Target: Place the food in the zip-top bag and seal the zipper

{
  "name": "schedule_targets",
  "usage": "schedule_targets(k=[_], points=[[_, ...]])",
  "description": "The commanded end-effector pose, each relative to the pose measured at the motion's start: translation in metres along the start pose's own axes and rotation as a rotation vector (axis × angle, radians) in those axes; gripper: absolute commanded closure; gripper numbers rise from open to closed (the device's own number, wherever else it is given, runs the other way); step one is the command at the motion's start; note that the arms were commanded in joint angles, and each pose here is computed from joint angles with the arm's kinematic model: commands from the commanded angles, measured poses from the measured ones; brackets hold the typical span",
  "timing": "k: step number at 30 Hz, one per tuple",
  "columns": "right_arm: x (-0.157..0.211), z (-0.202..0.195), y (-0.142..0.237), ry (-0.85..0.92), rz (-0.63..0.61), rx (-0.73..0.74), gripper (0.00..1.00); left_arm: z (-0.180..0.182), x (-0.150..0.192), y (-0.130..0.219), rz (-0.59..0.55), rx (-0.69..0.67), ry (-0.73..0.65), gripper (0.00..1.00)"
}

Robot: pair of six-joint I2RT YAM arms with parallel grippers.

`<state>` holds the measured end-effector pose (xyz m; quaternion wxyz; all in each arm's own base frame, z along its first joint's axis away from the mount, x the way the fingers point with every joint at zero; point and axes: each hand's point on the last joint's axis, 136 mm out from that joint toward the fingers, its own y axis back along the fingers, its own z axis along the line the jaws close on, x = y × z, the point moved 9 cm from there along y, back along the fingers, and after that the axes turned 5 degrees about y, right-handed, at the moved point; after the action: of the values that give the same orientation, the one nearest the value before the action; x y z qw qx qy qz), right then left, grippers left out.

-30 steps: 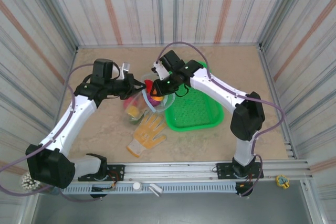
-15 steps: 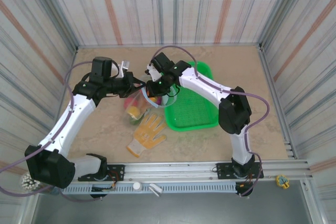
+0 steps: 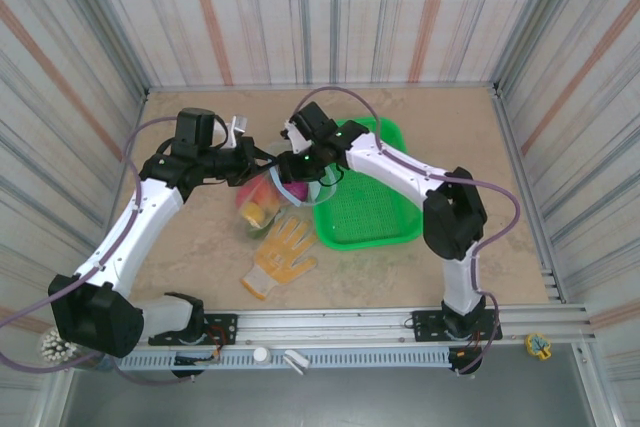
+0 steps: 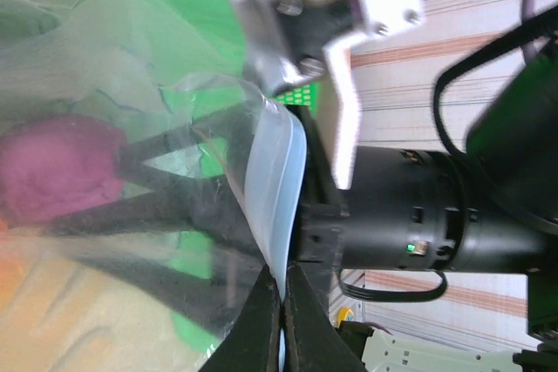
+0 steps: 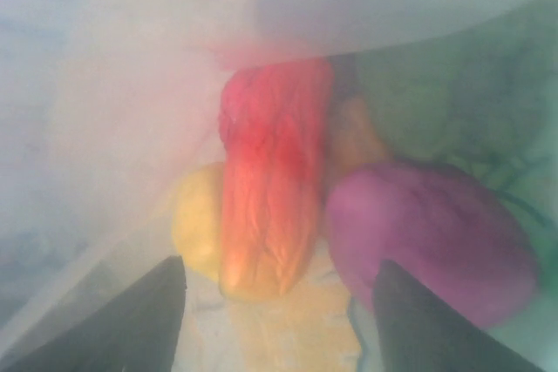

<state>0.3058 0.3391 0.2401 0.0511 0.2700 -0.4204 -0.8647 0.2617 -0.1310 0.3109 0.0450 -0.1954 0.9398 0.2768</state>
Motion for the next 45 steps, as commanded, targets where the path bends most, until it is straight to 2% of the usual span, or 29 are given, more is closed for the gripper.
schedule_targets(k=[1, 6, 10, 13, 15, 23, 28, 30, 33, 35, 39, 45], points=[[-0.007, 0.001, 0.052, -0.006, -0.153, 0.056, 0.44, -0.002, -0.001, 0.005, -0.025, 0.003, -0.011, 1.00], [0.003, -0.010, 0.094, -0.039, -0.278, 0.005, 0.54, 0.001, 0.001, 0.009, -0.030, -0.037, -0.029, 1.00], [0.020, -0.013, 0.122, 0.013, -0.377, 0.066, 0.56, 0.004, 0.003, 0.012, -0.038, -0.069, -0.034, 1.00], [0.037, -0.021, 0.136, 0.009, -0.382, 0.168, 0.66, 0.004, 0.005, 0.014, -0.044, -0.073, -0.045, 1.00], [0.050, -0.028, 0.140, -0.035, -0.336, 0.214, 0.72, 0.004, 0.006, 0.017, -0.050, -0.088, -0.056, 1.00], [0.114, -0.038, 0.122, -0.042, -0.187, 0.273, 0.60, 0.006, 0.005, 0.033, -0.117, -0.060, -0.030, 1.00], [0.173, -0.011, 0.097, 0.063, -0.029, 0.154, 0.63, 0.000, 0.003, 0.039, -0.127, -0.048, -0.045, 1.00], [0.194, 0.005, 0.094, 0.146, 0.005, 0.110, 0.65, 0.000, 0.004, 0.040, -0.130, -0.045, -0.042, 1.00], [0.216, 0.014, 0.086, 0.181, 0.053, 0.053, 0.66, 0.001, 0.003, 0.040, -0.132, -0.042, -0.040, 1.00], [0.224, 0.013, 0.077, 0.186, 0.084, 0.065, 0.65, 0.001, 0.003, 0.041, -0.134, -0.041, -0.041, 1.00], [0.221, 0.011, 0.064, 0.186, 0.102, 0.151, 0.56, 0.001, 0.002, 0.044, -0.142, -0.032, -0.035, 1.00], [0.223, 0.000, 0.071, 0.224, 0.101, 0.306, 0.52, 0.001, 0.007, 0.054, -0.162, -0.031, -0.036, 1.00]])
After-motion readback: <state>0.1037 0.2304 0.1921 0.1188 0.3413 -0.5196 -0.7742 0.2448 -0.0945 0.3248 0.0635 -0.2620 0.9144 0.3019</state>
